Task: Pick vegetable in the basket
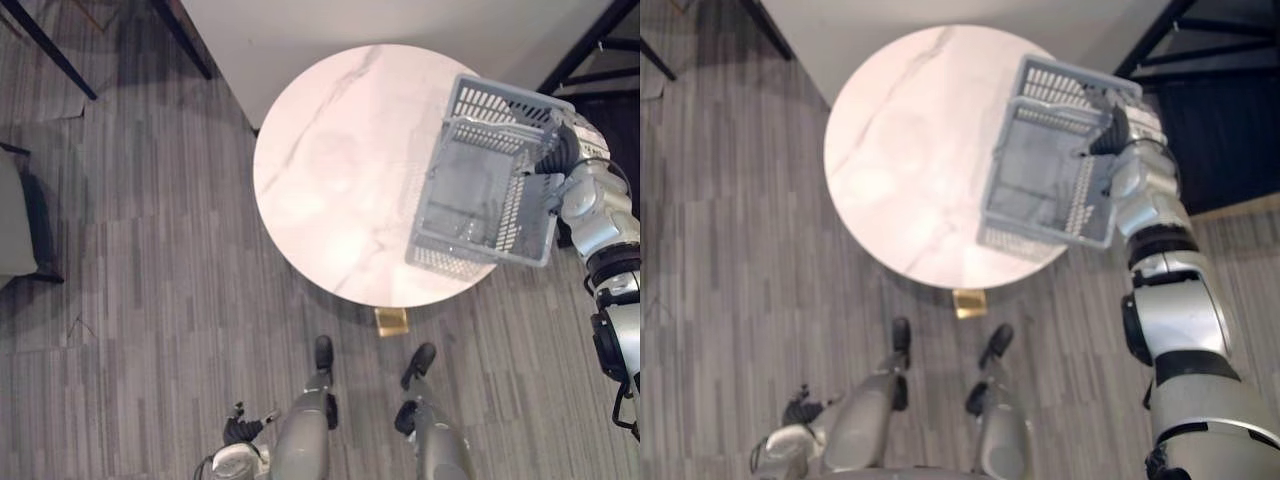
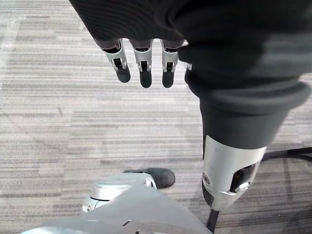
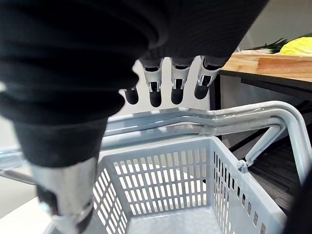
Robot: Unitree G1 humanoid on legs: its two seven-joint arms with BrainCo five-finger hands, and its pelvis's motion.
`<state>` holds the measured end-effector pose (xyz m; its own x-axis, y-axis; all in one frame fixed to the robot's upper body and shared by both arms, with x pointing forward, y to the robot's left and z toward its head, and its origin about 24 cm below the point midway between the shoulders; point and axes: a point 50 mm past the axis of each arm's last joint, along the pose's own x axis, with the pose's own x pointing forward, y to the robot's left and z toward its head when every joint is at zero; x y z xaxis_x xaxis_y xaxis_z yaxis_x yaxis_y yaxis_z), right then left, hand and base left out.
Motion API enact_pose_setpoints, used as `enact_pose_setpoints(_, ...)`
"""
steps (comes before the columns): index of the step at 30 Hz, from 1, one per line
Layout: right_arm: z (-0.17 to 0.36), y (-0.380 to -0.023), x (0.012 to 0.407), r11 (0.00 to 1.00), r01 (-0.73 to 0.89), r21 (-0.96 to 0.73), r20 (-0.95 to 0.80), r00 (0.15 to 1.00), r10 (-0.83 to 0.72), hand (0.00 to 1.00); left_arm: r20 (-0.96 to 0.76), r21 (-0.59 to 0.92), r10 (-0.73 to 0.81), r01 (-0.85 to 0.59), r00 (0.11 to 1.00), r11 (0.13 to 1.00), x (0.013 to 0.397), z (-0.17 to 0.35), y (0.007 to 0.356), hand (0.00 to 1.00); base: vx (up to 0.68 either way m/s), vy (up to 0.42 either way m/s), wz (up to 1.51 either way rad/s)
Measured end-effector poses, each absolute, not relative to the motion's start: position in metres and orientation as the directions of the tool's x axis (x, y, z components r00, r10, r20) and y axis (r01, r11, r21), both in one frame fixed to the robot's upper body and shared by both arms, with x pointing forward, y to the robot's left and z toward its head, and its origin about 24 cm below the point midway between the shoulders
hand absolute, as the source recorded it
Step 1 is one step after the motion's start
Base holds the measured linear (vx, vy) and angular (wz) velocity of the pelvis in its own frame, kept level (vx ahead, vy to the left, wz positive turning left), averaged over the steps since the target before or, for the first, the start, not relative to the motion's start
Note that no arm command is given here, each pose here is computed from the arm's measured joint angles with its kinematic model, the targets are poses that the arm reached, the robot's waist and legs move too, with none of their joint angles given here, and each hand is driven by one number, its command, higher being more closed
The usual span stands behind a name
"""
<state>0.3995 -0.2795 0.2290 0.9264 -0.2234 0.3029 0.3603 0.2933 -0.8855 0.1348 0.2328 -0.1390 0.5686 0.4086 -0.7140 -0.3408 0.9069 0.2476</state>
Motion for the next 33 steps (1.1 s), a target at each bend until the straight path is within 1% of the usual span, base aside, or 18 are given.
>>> enact_pose_setpoints(5, 0.223, -0.285, 0.399, 0.299, 0.348, -0.889, 0.278, 0.927, -0.252, 0.0, -0.708, 0.239, 0.397, -0.331, 0.584, 0.913, 0.139, -0.138, 0.229, 0.0, 0.03, 0.001, 0.0)
enact_pose_setpoints(23, 0.246, -0.285, 0.4, 0.307, 0.428, -0.85, 0.348, 0.894, -0.282, 0.0, -0.681, 0.223, 0.365, -0.296, 0.635, 0.929, 0.157, -0.132, 0.221, 0.0, 0.03, 0.003, 0.06)
enact_pose_setpoints(24, 0.248, -0.286, 0.4, 0.304, 0.435, -0.848, 0.355, 0.891, -0.285, 1.0, -0.678, 0.222, 0.364, -0.294, 0.639, 0.93, 0.158, -0.132, 0.22, 0.0, 0.03, 0.001, 0.13)
enact_pose_setpoints(33, 0.257, -0.287, 0.4, 0.298, 0.461, -0.836, 0.381, 0.878, -0.289, 1.0, -0.661, 0.225, 0.355, -0.277, 0.661, 0.934, 0.164, -0.129, 0.218, 0.0, 0.02, 0.006, 0.05)
